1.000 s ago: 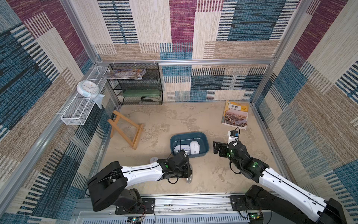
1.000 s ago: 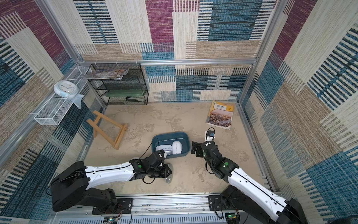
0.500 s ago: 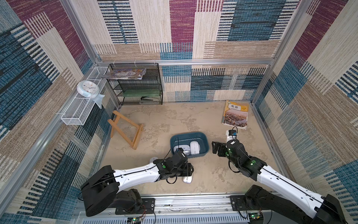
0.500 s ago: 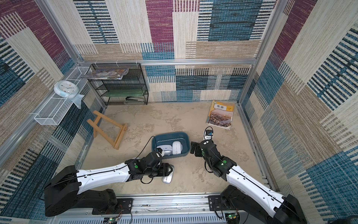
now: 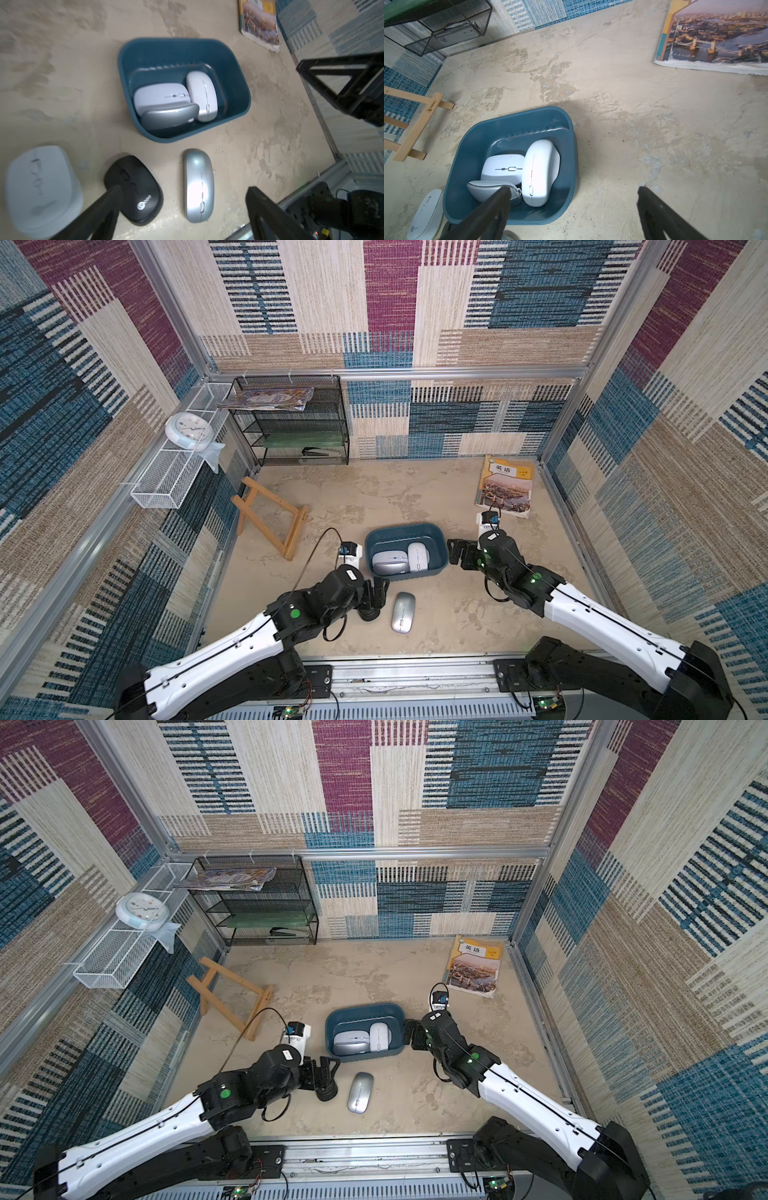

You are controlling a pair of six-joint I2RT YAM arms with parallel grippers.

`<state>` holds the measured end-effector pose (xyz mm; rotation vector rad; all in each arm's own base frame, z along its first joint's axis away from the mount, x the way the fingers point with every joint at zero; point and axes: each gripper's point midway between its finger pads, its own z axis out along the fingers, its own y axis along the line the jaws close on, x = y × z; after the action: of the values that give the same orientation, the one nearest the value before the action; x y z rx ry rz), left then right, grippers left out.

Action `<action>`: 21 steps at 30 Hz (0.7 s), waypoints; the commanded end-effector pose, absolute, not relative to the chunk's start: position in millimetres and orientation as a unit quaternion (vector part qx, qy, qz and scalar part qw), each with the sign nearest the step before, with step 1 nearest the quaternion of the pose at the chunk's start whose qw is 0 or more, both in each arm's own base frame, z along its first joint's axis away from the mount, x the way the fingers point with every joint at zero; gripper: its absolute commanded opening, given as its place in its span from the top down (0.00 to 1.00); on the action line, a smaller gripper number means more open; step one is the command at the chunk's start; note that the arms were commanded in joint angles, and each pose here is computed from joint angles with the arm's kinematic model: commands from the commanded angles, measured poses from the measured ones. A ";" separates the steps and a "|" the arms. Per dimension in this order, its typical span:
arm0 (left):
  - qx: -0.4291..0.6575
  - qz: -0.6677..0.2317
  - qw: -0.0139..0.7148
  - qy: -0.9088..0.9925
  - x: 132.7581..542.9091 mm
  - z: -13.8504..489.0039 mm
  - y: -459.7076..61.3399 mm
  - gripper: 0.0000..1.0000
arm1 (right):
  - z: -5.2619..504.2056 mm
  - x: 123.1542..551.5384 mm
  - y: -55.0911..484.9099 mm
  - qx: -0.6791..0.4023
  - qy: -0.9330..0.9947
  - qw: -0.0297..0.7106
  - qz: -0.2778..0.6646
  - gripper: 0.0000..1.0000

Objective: Take out the mouse from the storage box
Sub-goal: Place the mouse at the center of the board, then pick up the mouse from the storage box.

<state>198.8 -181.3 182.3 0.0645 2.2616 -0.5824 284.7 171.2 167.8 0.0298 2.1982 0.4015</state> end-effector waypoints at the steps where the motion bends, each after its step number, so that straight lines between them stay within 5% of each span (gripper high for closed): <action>1: 0.003 -0.121 0.470 0.874 207.2 195.2 -122.1 0.01 | 164.4 289.6 188.0 -0.013 0.894 0.415 0.169 0.01; 9: -0.060 -0.052 0.564 0.822 214.5 198.1 -71.7 0.01 | 135.8 302.8 240.9 -0.078 0.929 0.318 0.175 0.02; 21: -0.080 -0.011 0.586 0.807 211.4 189.5 -49.0 0.01 | 82.9 312.1 273.9 -0.120 0.954 0.247 0.123 0.05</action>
<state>210.5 -54.9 183.1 -0.1550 1.9148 -0.0440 314.7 267.6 88.6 -0.2905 2.5764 0.3524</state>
